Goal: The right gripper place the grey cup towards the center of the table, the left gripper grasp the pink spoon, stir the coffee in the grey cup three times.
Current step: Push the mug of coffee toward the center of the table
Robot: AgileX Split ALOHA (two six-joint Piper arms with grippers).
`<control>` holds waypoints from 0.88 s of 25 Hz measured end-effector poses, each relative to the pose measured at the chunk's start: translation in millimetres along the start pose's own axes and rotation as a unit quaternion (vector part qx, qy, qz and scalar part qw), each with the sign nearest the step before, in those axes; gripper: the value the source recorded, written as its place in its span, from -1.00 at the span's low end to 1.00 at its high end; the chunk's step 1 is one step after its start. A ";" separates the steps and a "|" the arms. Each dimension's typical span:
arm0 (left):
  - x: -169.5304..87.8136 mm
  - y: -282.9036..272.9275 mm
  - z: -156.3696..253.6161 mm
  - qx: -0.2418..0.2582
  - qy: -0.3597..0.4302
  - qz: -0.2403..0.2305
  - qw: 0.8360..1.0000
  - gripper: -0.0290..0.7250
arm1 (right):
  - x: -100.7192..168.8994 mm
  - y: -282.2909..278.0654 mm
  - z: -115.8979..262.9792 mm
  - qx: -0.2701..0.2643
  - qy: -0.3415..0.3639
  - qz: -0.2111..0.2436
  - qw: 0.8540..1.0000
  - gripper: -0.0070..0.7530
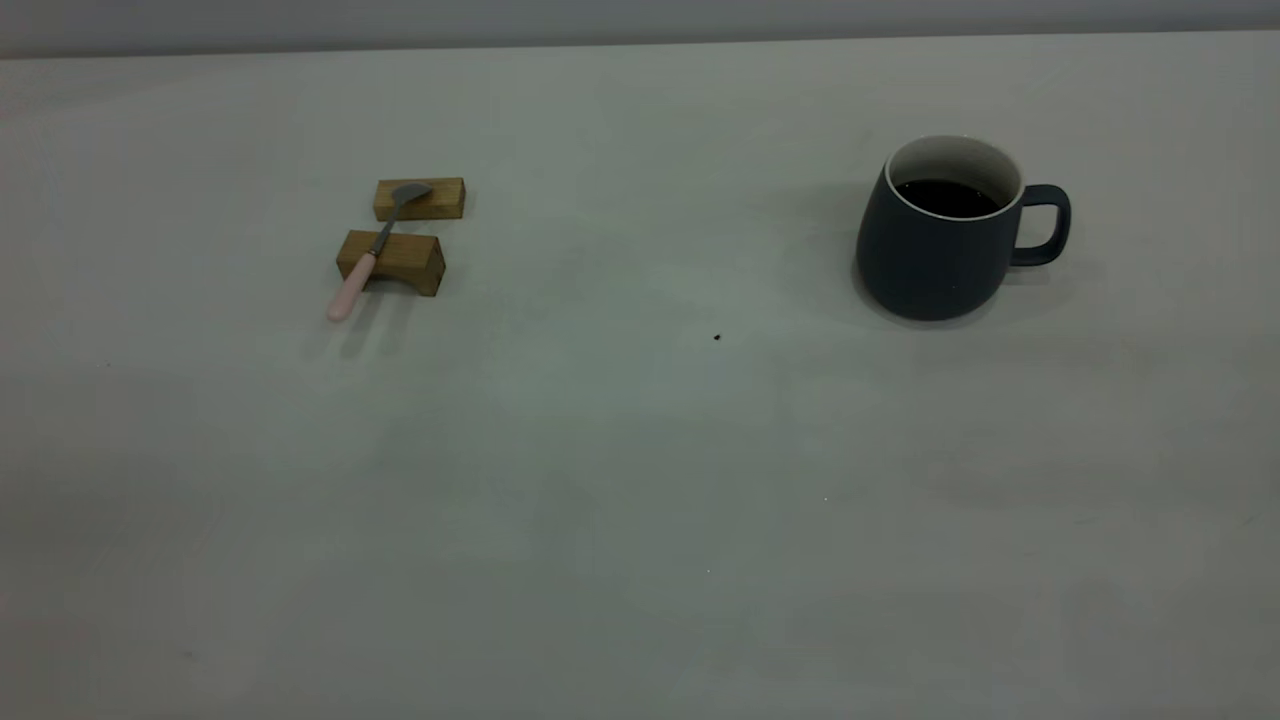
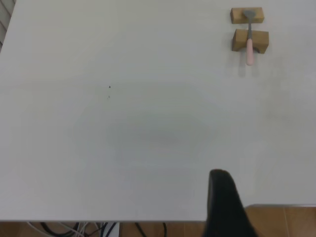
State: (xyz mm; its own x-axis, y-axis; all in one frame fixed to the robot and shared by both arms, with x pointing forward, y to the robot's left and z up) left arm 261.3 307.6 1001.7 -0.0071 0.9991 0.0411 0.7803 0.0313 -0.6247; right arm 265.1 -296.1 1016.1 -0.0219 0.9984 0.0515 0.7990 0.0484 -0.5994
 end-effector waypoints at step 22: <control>0.0 0.0 0.0 0.000 0.000 0.000 1.000 0.42 | 8.5 14.3 -14.1 0.018 0.019 -0.026 0.999 0.19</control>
State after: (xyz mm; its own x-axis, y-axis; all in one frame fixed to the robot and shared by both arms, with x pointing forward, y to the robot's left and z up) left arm 261.3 307.6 1001.7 -0.0071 0.9991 0.0411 0.7803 0.0313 -0.6247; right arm 284.9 -287.3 1019.2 -0.0402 0.9928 0.1132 0.7748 0.1025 -0.6238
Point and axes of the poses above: a point on each arm's last joint axis where the gripper is mounted, y pointing out along that axis toward the gripper, x along the wrist's bending axis when the last joint is at zero, z = x × y, the point moved 5 cm from there along y, pointing out along that axis toward the gripper, and after that the axes turned 2 degrees about y, right-handed, at the moved point
